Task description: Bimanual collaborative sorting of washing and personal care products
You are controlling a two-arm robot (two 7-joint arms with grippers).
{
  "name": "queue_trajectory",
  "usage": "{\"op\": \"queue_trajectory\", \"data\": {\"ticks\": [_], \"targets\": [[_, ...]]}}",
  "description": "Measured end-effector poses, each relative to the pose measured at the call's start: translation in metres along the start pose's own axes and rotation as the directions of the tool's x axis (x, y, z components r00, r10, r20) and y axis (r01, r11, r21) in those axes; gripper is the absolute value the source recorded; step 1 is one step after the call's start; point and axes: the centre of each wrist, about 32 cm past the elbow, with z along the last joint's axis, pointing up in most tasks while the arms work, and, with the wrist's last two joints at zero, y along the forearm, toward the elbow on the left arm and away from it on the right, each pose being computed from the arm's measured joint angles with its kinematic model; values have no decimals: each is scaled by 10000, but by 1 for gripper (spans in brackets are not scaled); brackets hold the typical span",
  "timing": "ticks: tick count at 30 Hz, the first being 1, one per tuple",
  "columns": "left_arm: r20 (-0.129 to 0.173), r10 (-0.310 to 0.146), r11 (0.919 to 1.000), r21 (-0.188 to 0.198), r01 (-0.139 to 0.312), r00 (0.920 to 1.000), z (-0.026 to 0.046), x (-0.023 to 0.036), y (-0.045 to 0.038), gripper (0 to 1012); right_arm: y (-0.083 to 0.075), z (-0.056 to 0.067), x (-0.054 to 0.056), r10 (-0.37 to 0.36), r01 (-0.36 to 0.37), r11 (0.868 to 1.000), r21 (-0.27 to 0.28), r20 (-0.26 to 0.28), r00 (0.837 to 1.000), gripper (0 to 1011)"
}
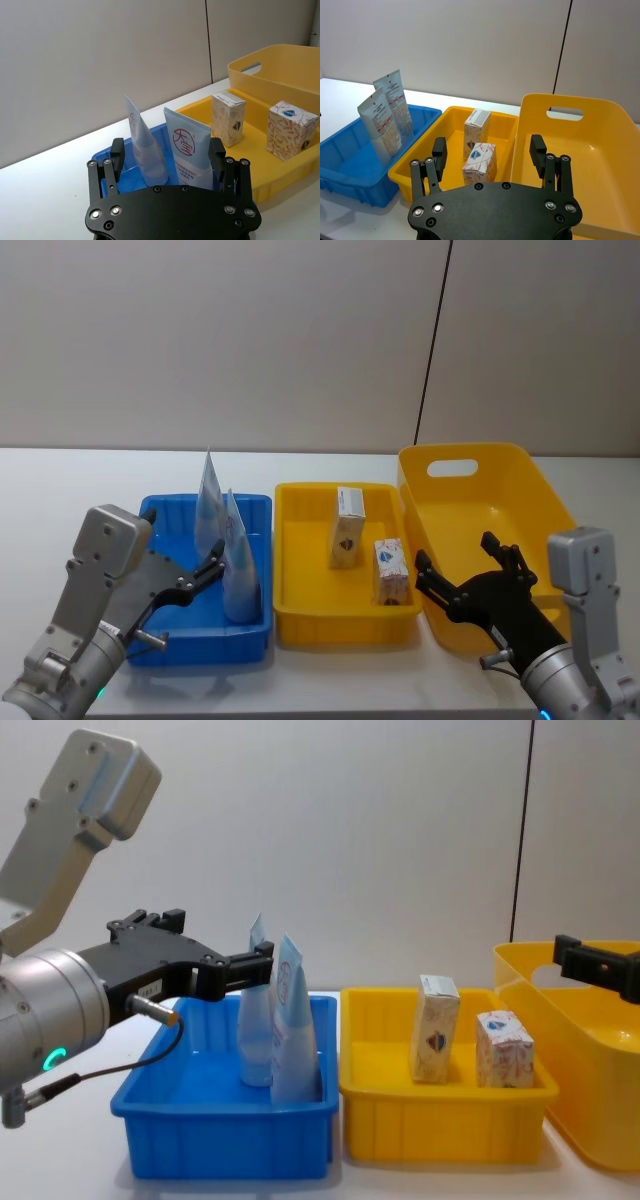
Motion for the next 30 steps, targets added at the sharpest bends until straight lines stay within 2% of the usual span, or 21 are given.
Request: {"op": "queue_trajectory", "data": {"ticks": [30], "targets": [[0,0,10000,0,0,10000,0,0,0,1001,0,0,0,0,0,10000,1,0,10000,1003]]}}
